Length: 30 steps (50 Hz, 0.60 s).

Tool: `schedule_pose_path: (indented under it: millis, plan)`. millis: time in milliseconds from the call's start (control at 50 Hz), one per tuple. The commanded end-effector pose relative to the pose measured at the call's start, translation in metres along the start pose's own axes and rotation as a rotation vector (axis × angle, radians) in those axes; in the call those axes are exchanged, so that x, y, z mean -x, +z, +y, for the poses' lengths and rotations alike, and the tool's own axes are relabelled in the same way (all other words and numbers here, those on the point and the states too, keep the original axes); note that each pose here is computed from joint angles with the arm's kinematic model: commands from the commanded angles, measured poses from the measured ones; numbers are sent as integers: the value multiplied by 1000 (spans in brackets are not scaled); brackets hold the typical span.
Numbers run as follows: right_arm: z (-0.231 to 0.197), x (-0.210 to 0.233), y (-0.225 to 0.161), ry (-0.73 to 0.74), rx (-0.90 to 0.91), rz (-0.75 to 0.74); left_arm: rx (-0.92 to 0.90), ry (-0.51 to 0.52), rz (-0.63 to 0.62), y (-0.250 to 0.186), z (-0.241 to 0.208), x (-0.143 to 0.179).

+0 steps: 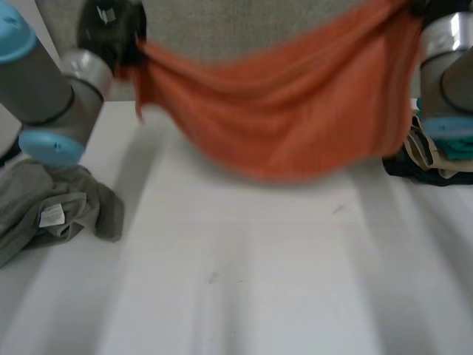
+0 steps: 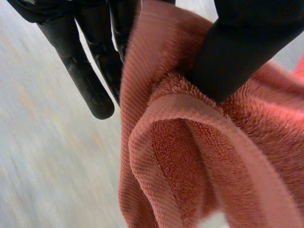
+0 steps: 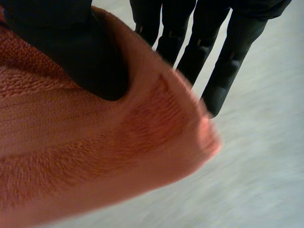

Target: Fold the laundry.

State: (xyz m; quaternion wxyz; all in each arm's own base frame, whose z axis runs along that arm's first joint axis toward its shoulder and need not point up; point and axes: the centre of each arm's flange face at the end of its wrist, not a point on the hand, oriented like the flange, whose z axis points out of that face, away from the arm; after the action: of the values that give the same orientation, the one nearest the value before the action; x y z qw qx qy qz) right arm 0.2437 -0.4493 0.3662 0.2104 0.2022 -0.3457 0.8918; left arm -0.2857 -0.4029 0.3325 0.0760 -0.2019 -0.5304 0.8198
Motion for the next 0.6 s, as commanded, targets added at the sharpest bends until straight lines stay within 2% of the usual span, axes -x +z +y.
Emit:
schedule_pose_path:
  millis: [20,100,180,260,420,500,600]
  plan:
    - [-23,-35,21,133,-201,124,-315,-56,-52,13,-52,14]
    - [-17,-26,10,176,-136,44,-257,-58,-38,3,-40,10]
    - [-2,-9,-11,193,-33,-52,-129,-74,12,-14,-3,-2]
    - [19,14,-47,215,121,-181,74,-94,65,-48,58,-20]
    - [60,70,-159,281,509,-550,388,-77,127,-120,142,-44]
    - [70,74,-191,253,636,-655,482,-65,141,-145,156,-45]
    - [75,67,-205,210,718,-726,569,-63,174,-165,150,-49]
